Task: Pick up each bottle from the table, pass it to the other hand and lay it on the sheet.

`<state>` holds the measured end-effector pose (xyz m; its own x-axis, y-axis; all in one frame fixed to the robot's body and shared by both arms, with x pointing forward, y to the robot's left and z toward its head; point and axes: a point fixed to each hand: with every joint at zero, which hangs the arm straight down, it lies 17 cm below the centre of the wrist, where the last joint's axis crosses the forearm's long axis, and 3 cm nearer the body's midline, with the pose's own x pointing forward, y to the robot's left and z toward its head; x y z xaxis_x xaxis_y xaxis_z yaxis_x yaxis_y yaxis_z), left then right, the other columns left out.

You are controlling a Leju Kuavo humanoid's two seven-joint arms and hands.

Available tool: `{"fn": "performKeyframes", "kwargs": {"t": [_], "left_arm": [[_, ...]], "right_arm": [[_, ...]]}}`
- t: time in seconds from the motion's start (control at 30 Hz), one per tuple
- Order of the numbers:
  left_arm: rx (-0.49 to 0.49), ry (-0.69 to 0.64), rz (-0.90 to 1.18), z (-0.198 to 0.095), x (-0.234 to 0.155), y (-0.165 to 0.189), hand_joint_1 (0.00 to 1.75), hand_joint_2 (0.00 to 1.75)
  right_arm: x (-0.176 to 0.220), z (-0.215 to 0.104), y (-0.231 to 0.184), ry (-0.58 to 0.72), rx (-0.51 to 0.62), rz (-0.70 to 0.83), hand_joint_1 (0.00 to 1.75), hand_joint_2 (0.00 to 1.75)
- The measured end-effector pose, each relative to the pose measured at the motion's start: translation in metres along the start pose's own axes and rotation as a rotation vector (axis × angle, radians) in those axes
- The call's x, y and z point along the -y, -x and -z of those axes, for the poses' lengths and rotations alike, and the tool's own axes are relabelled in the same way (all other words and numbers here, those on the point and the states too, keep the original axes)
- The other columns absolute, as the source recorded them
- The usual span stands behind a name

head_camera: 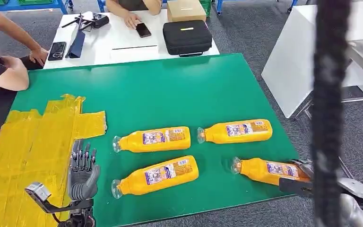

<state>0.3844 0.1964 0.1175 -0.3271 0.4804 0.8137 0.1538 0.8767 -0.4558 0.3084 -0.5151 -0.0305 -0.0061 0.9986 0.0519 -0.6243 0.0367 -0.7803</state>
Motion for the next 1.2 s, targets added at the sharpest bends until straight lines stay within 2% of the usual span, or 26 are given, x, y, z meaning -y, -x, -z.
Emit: {"fn": "performKeyframes", "kwargs": {"t": [0.17, 0.33, 0.47, 0.5, 0.63, 0.77, 1.0, 1.1, 1.2], "left_arm": [[-0.001, -0.001, -0.007, 0.001, -0.001, -0.002, 0.0, 0.0], [-0.003, -0.002, -0.009, 0.001, -0.002, -0.002, 0.0, 0.0], [-0.013, -0.002, -0.006, 0.001, -0.002, -0.001, 0.0, 0.0], [-0.017, -0.001, -0.002, 0.001, -0.002, 0.0, 0.0, 1.75], [-0.029, 0.005, 0.041, 0.002, -0.001, 0.002, 0.0, 1.75], [-0.041, 0.038, 0.08, 0.014, 0.008, -0.004, 0.0, 1.75], [0.003, 0.078, 0.092, 0.044, 0.027, -0.026, 0.0, 1.75], [0.032, 0.118, 0.085, 0.062, 0.044, -0.033, 0.0, 1.75], [0.041, 0.131, 0.082, 0.069, 0.051, -0.034, 0.0, 1.75]], "right_arm": [[0.004, -0.009, -0.024, 0.031, 0.099, 0.052, 1.75, 1.75], [0.001, -0.013, -0.035, 0.034, 0.132, 0.063, 1.75, 1.75], [0.015, -0.018, -0.064, 0.119, 0.27, 0.17, 1.75, 1.75], [0.021, -0.02, -0.079, 0.156, 0.33, 0.234, 1.75, 1.75], [0.073, -0.036, -0.131, 0.353, 0.581, 0.542, 1.75, 1.75], [0.139, -0.047, -0.167, 0.564, 0.747, 0.729, 1.75, 1.75], [0.242, -0.023, -0.226, 0.802, 0.844, 0.823, 1.75, 1.75], [0.281, -0.002, -0.266, 0.839, 0.877, 0.848, 1.75, 1.75], [0.302, 0.006, -0.295, 0.832, 0.918, 0.863, 1.75, 1.75]]}}
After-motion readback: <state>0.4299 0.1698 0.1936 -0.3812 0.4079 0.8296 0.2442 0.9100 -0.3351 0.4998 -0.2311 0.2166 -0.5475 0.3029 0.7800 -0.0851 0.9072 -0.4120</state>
